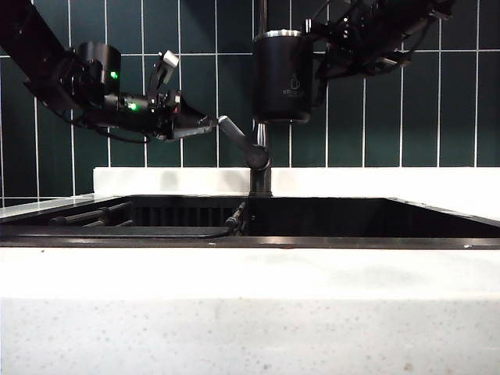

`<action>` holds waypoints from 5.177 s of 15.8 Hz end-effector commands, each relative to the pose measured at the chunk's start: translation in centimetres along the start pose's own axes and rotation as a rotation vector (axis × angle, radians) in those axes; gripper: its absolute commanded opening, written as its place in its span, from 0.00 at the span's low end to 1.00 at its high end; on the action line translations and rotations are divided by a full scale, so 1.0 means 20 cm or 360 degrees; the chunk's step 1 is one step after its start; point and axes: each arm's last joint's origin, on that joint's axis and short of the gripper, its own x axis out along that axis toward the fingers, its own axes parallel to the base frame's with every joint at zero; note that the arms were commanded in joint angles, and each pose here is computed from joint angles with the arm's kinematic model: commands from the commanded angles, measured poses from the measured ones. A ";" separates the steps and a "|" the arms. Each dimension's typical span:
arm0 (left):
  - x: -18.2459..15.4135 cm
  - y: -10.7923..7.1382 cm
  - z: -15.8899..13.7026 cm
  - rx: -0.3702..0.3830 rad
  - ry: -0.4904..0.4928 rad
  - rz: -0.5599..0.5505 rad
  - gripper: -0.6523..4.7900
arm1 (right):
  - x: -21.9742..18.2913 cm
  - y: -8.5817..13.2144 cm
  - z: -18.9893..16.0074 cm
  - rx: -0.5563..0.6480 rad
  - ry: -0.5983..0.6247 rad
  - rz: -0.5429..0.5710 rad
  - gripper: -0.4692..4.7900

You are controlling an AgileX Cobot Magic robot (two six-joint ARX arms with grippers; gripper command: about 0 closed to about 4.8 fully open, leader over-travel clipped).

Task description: Pick up the mug next to the sink, go to the faucet to get some water, pour the water into the sink, and finally put the mug back to its place.

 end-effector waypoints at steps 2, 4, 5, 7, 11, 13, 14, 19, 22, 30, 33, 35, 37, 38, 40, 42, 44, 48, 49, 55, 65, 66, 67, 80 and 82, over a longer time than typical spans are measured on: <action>0.05 -0.02 0.00 0.0066 -0.0036 -0.0021 0.59 | 0.00 0.02 0.05 0.0005 -0.0078 0.0051 0.09; 0.11 -0.06 0.02 0.0131 -0.0079 -0.0040 0.59 | 0.00 0.03 0.05 0.0004 -0.0077 0.0066 0.09; 0.14 -0.08 0.03 0.0173 -0.0108 -0.0057 0.59 | 0.00 0.05 0.05 0.0002 -0.0074 0.0087 0.09; 0.19 -0.13 0.03 0.0174 -0.0109 -0.0102 0.59 | 0.00 0.09 0.05 -0.0003 -0.0068 0.0148 0.09; 0.19 -0.13 0.03 0.0115 -0.0106 -0.0122 0.59 | 0.00 0.10 0.05 -0.0006 -0.0069 0.0158 0.09; 0.19 -0.13 0.04 0.0106 -0.0105 -0.0192 0.59 | 0.00 0.10 0.05 -0.0006 -0.0068 0.0158 0.09; 0.18 -0.14 0.05 0.0083 -0.0102 -0.0231 0.59 | 0.00 0.10 0.05 -0.0012 -0.0068 0.0158 0.09; 0.18 -0.15 0.05 0.0017 -0.0073 -0.0372 0.57 | 0.00 0.10 0.05 -0.0017 -0.0068 0.0157 0.09; 0.17 -0.15 0.03 -0.0023 -0.0045 -0.0419 0.57 | 0.00 0.10 0.05 -0.0017 -0.0067 0.0157 0.09; 0.15 -0.10 0.03 0.0091 -0.0064 -0.0111 0.57 | 0.00 0.10 0.04 -0.0014 -0.0036 0.0155 0.09; 0.15 -0.10 0.03 0.0087 -0.0061 -0.0111 0.57 | 0.00 0.10 0.03 -0.0020 -0.0023 0.0154 0.09; 0.15 -0.10 0.02 0.0073 -0.0052 -0.0113 0.57 | 0.00 0.10 0.03 -0.0022 -0.0022 0.0155 0.09; 0.15 -0.10 0.01 0.0058 -0.0021 -0.0109 0.57 | 0.00 0.10 0.03 -0.0024 -0.0017 0.0220 0.09; 0.14 -0.10 0.01 0.0068 -0.0018 -0.0107 0.57 | 0.00 0.10 0.03 -0.0024 -0.0017 0.0220 0.09; 0.14 -0.10 0.01 0.0084 -0.0017 -0.0107 0.57 | 0.00 0.10 0.03 -0.0024 -0.0017 0.0219 0.09; 0.14 -0.09 0.01 0.0089 -0.0016 -0.0065 0.57 | 0.00 0.10 0.03 -0.0024 -0.0017 0.0220 0.09; 0.14 -0.08 0.01 0.0133 -0.0014 0.0037 0.57 | 0.00 0.10 0.03 -0.0024 -0.0017 0.0220 0.09; 0.14 -0.05 0.01 0.0174 0.0000 0.0448 0.57 | 0.00 0.10 0.03 -0.0056 -0.0018 0.0219 0.09; 0.13 -0.04 0.01 0.0175 0.0001 0.0511 0.57 | 0.00 0.10 0.03 -0.0055 -0.0016 0.0219 0.09; 0.09 -0.12 0.18 0.0145 -0.0077 0.0300 0.57 | -0.01 0.09 0.04 -0.0190 -0.0016 0.0191 0.09; -0.27 -0.58 0.76 0.0116 0.0267 0.0483 0.57 | -0.14 0.06 0.15 -0.1404 0.0064 -0.0334 0.09; -0.30 -0.60 0.76 0.0077 0.0314 0.0498 0.57 | -0.15 0.06 0.15 -0.1463 0.0110 -0.0373 0.09; -0.32 -0.62 0.72 0.0021 0.0469 0.0512 0.57 | -0.15 0.05 0.13 -0.1580 0.0221 -0.0406 0.09; -0.31 -0.61 0.36 -0.0176 0.0720 0.0555 0.56 | -0.14 0.06 0.10 -0.2567 0.0421 -0.0249 0.11; -0.31 -0.61 0.36 -0.0174 0.0721 0.0556 0.56 | -0.14 0.07 0.10 -0.2459 0.0364 -0.0209 0.11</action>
